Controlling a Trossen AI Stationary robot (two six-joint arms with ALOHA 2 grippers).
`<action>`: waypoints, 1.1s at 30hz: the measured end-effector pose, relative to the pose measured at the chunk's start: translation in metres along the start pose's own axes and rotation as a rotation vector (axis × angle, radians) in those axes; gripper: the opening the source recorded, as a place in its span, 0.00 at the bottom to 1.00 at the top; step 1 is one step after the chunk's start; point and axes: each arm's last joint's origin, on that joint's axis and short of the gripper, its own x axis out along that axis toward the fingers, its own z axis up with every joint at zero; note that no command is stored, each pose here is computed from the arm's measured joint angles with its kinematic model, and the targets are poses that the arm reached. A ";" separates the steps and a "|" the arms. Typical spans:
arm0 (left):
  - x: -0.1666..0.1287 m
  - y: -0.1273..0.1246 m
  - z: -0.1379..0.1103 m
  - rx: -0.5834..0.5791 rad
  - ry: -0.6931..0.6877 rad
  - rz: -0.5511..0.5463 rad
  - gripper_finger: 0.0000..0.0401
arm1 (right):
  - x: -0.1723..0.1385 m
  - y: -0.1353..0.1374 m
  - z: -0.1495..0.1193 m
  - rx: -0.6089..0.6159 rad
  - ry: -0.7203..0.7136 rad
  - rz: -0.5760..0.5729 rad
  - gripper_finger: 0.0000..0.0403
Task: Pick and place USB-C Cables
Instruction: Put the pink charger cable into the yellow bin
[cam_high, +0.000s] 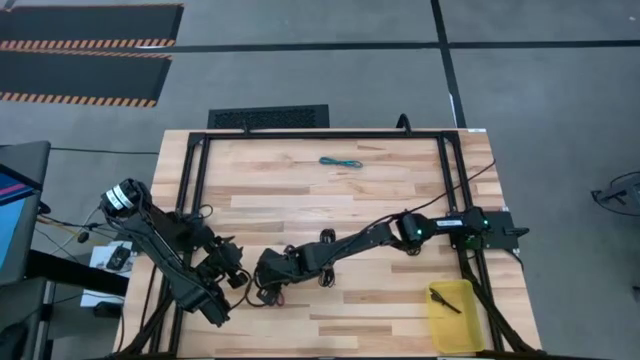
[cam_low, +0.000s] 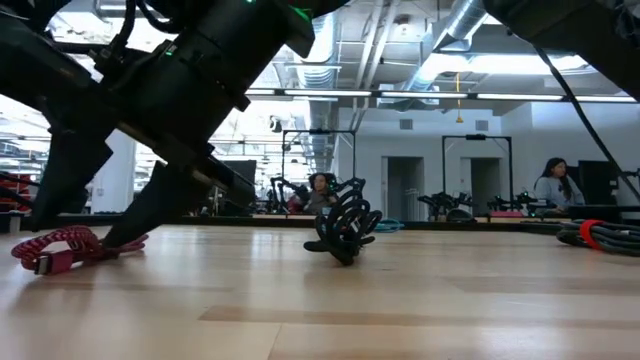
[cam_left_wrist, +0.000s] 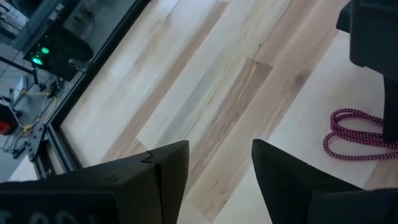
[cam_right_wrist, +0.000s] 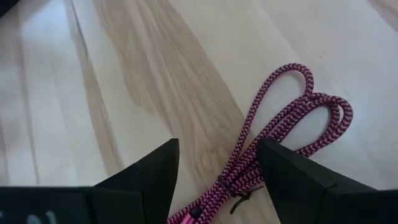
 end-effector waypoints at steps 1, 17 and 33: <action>0.000 0.000 0.000 0.000 0.000 0.000 0.42 | 0.000 0.000 0.000 -0.016 -0.001 -0.005 0.62; 0.000 -0.002 0.000 -0.021 -0.006 -0.014 0.42 | -0.030 0.006 0.013 -0.113 -0.052 -0.054 0.62; 0.012 0.000 -0.012 -0.026 0.009 0.009 0.42 | -0.011 -0.009 -0.011 -0.069 0.011 -0.128 0.61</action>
